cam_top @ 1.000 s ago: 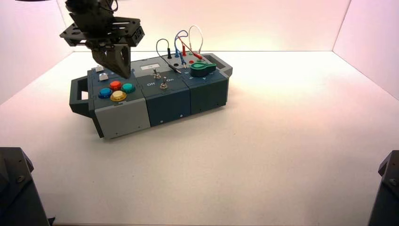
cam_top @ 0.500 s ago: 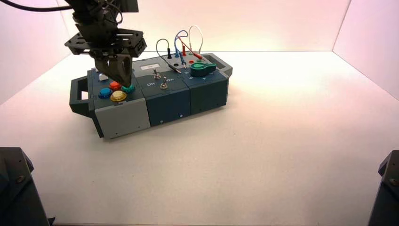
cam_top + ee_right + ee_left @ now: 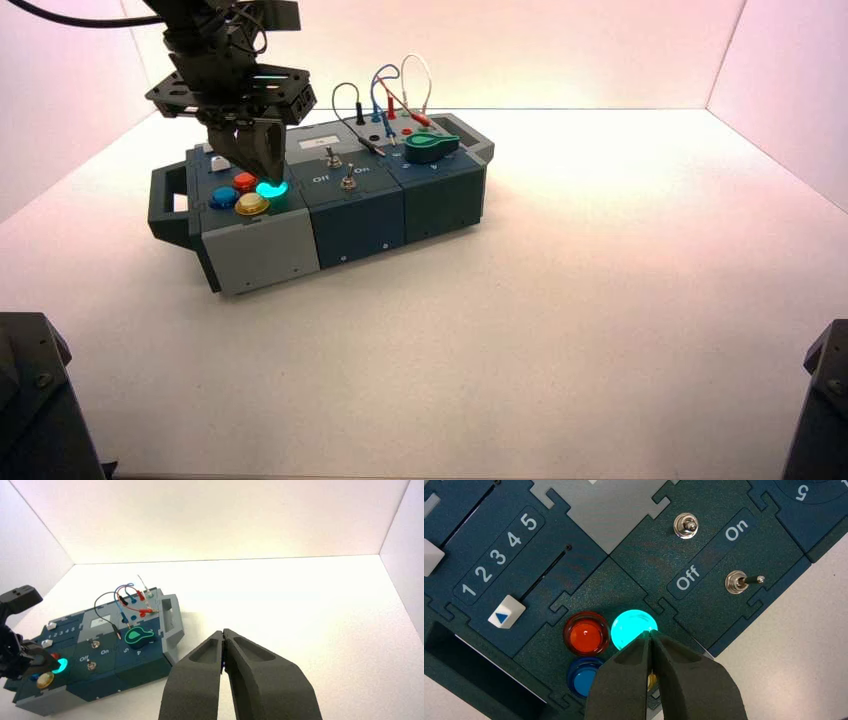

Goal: Push the green button with the left gripper.

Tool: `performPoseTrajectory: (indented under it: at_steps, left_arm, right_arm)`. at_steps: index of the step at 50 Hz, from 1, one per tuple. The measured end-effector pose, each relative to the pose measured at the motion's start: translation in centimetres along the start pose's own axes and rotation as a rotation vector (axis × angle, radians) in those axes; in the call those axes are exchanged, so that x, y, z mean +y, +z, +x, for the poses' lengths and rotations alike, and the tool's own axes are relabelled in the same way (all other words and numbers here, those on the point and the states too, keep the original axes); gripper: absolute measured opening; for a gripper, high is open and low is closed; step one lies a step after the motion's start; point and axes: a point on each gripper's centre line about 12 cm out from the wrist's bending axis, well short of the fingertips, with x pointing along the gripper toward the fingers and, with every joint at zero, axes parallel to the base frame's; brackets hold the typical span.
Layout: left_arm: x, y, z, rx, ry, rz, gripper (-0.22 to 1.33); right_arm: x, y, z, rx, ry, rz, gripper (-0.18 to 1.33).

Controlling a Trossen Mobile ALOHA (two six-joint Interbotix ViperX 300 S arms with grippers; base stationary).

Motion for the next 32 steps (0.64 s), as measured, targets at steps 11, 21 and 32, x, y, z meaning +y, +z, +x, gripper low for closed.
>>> performPoseTrajectory:
  at_steps: [11, 21, 32]
  left_arm:
    - [-0.1, -0.4, -0.8, 0.015, -0.004, 0.002, -0.16]
    - [-0.4, 0.1, -4.2, -0.076, -0.014, 0.010, -0.16]
    - [-0.5, 0.0, -5.8, -0.110, -0.019, 0.016, -0.16]
  right_arm:
    - [0.0, -0.2, 0.0, 0.010, 0.001, -0.001, -0.14]
    - [0.0, -0.2, 0.0, 0.016, 0.003, 0.003, -0.14]
    - [0.1, -0.3, 0.0, 0.022, 0.006, 0.007, -0.14]
